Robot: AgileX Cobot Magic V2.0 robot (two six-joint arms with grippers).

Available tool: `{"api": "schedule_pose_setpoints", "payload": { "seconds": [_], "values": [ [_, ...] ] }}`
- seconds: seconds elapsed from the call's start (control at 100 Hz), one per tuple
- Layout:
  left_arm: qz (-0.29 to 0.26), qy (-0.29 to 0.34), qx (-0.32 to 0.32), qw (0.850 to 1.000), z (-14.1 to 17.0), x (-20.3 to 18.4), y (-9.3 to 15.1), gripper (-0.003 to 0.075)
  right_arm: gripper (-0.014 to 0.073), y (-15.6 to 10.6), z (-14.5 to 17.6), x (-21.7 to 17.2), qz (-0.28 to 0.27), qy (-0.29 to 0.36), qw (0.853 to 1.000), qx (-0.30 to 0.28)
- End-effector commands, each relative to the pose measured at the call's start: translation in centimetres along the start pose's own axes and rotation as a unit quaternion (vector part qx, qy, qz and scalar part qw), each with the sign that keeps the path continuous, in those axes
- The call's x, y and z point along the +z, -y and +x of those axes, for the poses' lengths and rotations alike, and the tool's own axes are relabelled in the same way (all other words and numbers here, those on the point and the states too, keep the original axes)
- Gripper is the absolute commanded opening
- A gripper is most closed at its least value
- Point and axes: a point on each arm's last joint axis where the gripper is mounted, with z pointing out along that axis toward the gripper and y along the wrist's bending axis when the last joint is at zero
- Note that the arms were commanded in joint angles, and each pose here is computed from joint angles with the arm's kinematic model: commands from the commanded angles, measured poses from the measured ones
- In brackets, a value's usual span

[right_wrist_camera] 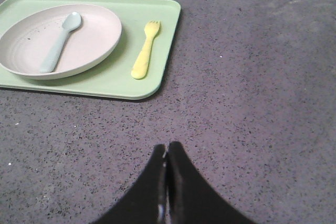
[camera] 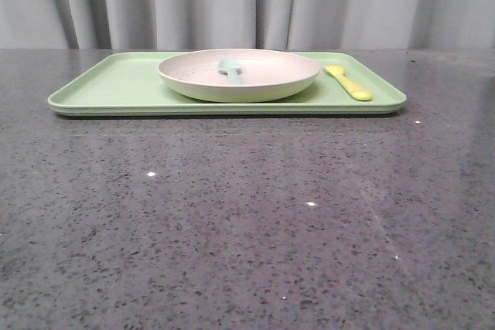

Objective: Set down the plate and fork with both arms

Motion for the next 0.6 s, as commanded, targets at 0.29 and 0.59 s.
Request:
{"api": "schedule_pose_setpoints", "payload": {
  "seconds": [0.29,0.59],
  "values": [
    [0.015,0.06,-0.008,0.998,-0.57,-1.35,0.17,-0.002,-0.0066,-0.09,-1.14,-1.18,-0.009,0.058,0.998,-0.008],
    [0.015,0.06,-0.008,0.998,-0.57,-1.35,0.17,-0.002,-0.0066,-0.09,-1.14,-1.18,-0.009,0.058,0.998,-0.008]
  ]
}}
